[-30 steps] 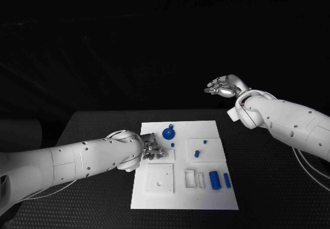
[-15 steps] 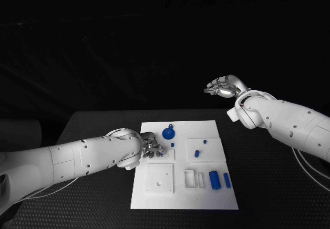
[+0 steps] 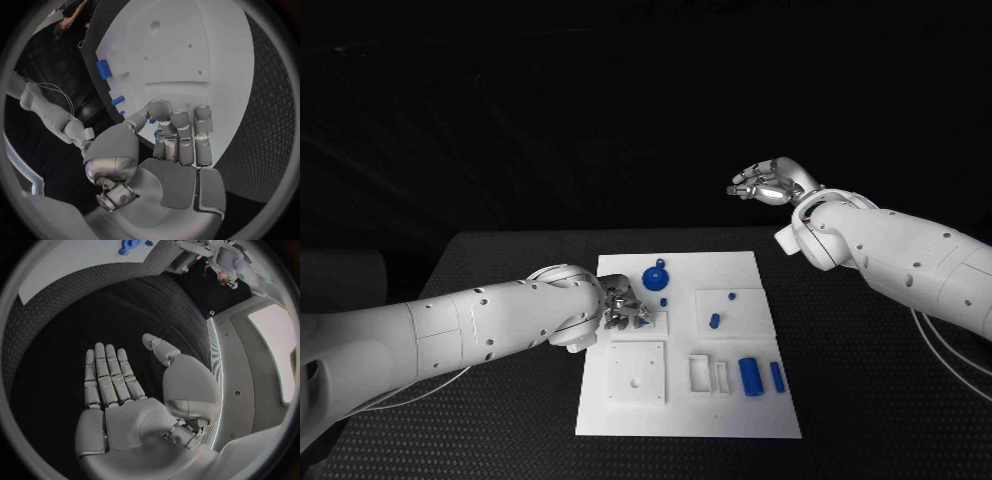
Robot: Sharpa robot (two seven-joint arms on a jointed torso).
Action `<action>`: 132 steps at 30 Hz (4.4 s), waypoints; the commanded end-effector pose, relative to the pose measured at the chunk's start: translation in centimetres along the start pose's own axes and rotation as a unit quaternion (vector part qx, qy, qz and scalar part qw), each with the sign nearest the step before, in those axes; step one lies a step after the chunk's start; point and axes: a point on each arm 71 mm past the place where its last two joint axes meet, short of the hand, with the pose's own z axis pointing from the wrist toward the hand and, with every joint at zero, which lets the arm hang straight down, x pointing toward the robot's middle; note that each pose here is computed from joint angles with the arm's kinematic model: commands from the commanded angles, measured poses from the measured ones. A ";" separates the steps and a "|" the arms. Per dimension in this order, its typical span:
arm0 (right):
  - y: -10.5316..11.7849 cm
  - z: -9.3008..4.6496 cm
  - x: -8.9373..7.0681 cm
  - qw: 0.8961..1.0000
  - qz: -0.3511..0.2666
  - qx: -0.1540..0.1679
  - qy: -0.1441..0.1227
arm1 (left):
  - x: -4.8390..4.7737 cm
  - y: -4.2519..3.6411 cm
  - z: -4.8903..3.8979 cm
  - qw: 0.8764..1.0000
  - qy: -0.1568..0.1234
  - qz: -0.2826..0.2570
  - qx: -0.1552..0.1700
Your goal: Assemble the parts on the task board
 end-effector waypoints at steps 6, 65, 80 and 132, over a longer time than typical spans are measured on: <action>0.0 0.0 0.3 1.000 0.000 -0.002 0.009 | 0.48 -0.12 0.02 0.999 0.041 -0.001 0.004; 0.1 0.1 0.9 1.000 0.002 -0.003 0.014 | -2.66 -1.67 0.67 0.994 0.069 0.082 -0.037; 0.2 0.1 1.0 1.000 0.002 -0.004 0.015 | -2.37 -1.55 0.95 0.993 0.080 0.083 -0.039; 0.5 0.0 1.3 1.000 0.005 -0.007 0.019 | -1.24 -1.43 1.91 0.992 0.084 0.081 -0.052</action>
